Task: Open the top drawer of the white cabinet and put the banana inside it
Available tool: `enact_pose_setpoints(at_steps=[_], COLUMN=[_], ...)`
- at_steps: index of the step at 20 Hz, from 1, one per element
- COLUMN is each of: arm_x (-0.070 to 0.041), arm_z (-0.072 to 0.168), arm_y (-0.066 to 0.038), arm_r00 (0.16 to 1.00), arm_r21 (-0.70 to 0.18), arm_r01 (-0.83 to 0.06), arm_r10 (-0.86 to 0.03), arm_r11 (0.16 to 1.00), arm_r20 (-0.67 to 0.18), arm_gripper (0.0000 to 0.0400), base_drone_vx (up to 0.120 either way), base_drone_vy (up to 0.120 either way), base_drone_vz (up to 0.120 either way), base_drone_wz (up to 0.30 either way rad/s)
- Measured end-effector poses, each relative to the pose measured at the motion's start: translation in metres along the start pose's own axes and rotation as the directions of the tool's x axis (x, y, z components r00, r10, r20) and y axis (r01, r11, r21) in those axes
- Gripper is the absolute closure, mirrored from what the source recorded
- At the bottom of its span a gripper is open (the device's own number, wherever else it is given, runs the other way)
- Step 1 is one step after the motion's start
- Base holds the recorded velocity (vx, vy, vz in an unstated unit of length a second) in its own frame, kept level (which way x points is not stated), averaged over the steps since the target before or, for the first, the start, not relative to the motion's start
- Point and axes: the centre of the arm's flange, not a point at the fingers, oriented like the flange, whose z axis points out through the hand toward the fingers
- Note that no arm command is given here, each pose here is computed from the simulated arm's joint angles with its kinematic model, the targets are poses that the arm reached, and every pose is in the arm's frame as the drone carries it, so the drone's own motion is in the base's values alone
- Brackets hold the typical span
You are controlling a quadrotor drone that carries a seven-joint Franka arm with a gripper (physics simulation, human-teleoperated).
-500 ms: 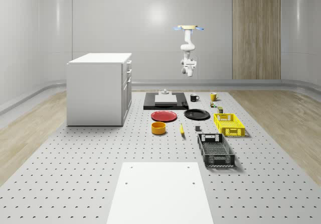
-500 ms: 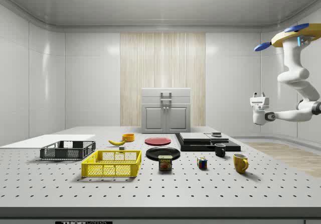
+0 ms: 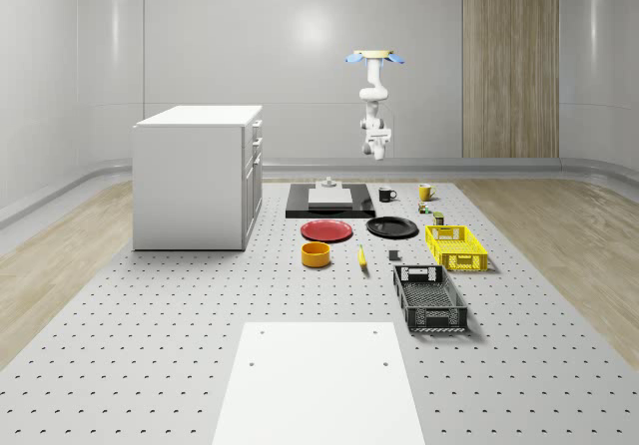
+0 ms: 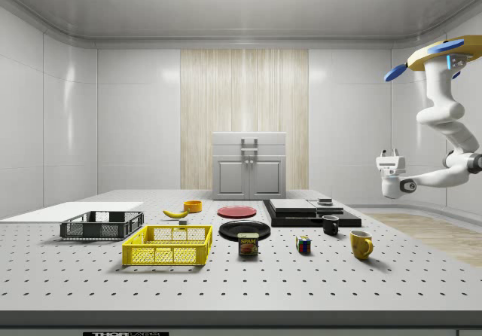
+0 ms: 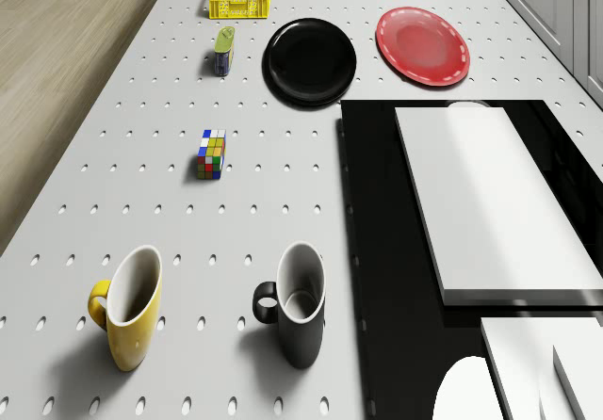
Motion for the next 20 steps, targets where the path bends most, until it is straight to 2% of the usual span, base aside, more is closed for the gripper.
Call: enact_pose_setpoints(at_steps=[3, 5, 7, 12, 20], arm_x=[0.031, 0.044, 0.053, 0.062, 0.066], arm_z=[0.0, 0.008, 0.017, 0.033, 0.044], arm_y=[0.029, 0.041, 0.049, 0.058, 0.061], arm_r00=[0.947, 0.881, 0.817, 0.709, 0.645], arm_r21=[0.313, 0.452, 0.54, 0.637, 0.671], arm_r01=[-0.053, -0.118, -0.181, -0.288, -0.351], arm_r10=[-0.052, -0.117, -0.18, -0.288, -0.351], arm_r11=[0.948, 0.884, 0.822, 0.715, 0.653], arm_r20=[0.318, 0.459, 0.547, 0.644, 0.679], arm_gripper=[0.0, 0.0, 0.0, 0.0, 0.0], base_drone_vx=[0.12, 0.12, 0.12, 0.12, 0.12], base_drone_vy=[-0.12, -0.12, -0.12, -0.12, -0.12], base_drone_vz=[0.053, 0.12, 0.12, 0.12, 0.12], base_drone_wz=[0.0, 0.0, 0.0, 0.0, 0.0])
